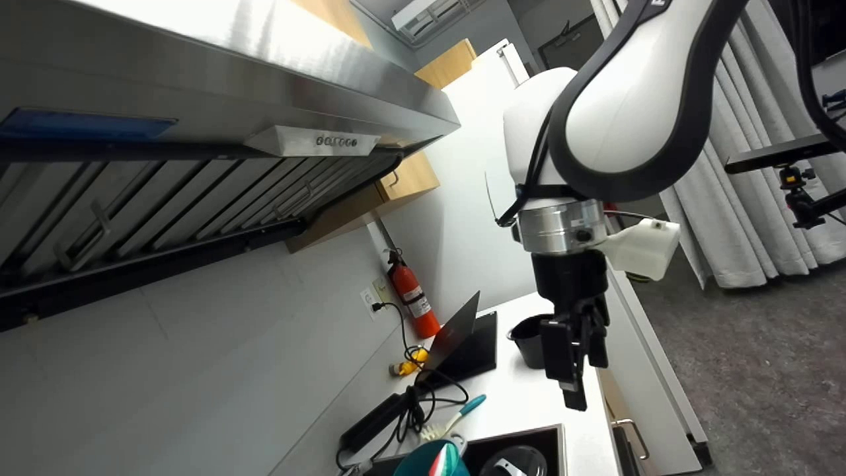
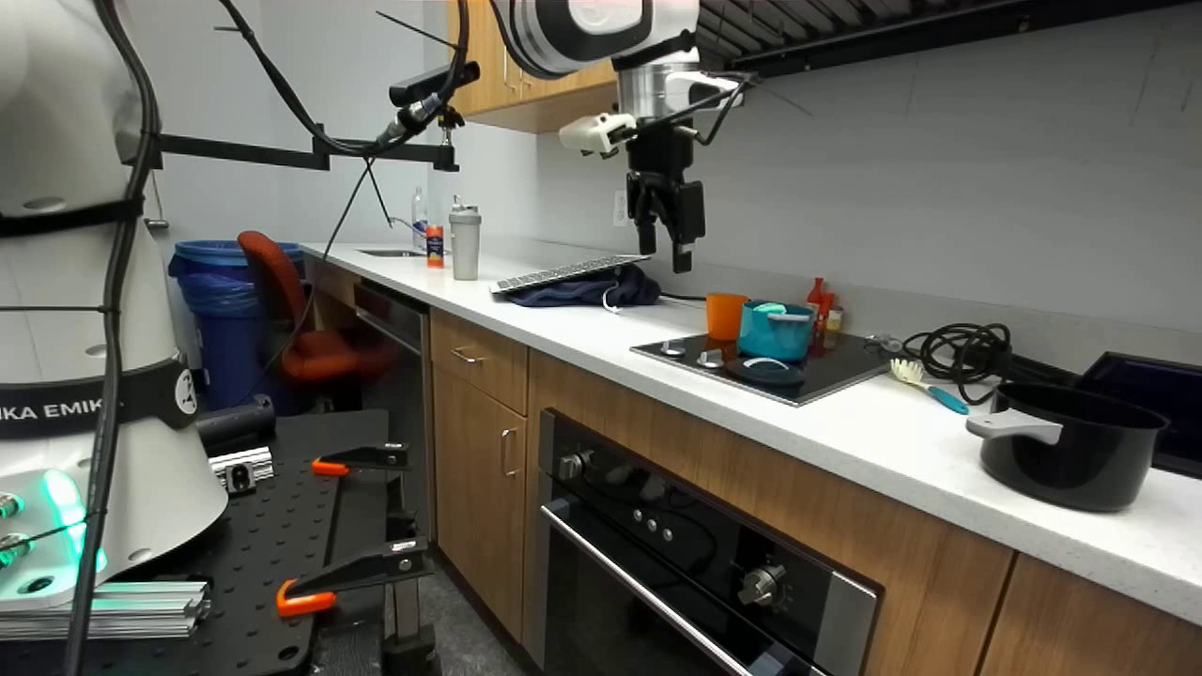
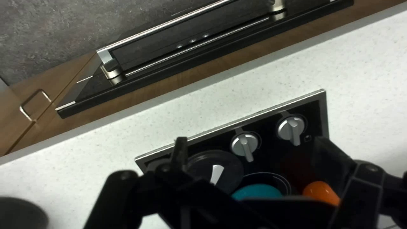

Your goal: Put the lid on the stove on the pot

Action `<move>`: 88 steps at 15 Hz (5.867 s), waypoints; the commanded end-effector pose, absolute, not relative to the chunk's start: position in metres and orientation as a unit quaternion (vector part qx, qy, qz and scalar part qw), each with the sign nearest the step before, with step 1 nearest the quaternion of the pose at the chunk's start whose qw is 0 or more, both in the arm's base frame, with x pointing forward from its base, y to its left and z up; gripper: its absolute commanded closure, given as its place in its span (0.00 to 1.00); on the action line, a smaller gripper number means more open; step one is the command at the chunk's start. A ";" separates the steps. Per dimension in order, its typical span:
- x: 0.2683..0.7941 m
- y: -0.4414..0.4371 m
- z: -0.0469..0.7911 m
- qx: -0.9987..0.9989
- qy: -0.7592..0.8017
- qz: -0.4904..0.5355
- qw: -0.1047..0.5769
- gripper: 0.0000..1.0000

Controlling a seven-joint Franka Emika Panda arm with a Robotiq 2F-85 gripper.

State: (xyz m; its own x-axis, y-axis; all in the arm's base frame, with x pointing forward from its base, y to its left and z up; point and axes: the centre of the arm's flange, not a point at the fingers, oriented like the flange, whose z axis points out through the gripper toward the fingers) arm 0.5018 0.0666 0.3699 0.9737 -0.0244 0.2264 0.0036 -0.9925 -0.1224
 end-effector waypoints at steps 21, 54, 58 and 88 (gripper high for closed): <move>0.639 0.090 0.285 -0.983 -0.036 -0.179 0.009 0.00; 0.668 0.090 0.253 -0.970 0.114 -0.210 -0.049 0.97; 0.672 0.104 0.285 -0.965 0.090 -0.238 -0.055 0.97; 0.695 0.173 0.329 -0.950 -0.031 -0.296 -0.092 0.97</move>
State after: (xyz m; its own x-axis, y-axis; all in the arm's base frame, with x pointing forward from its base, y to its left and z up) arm 0.6728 0.1652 0.3329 0.8279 0.0943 0.5529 -0.0134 -0.9822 0.1876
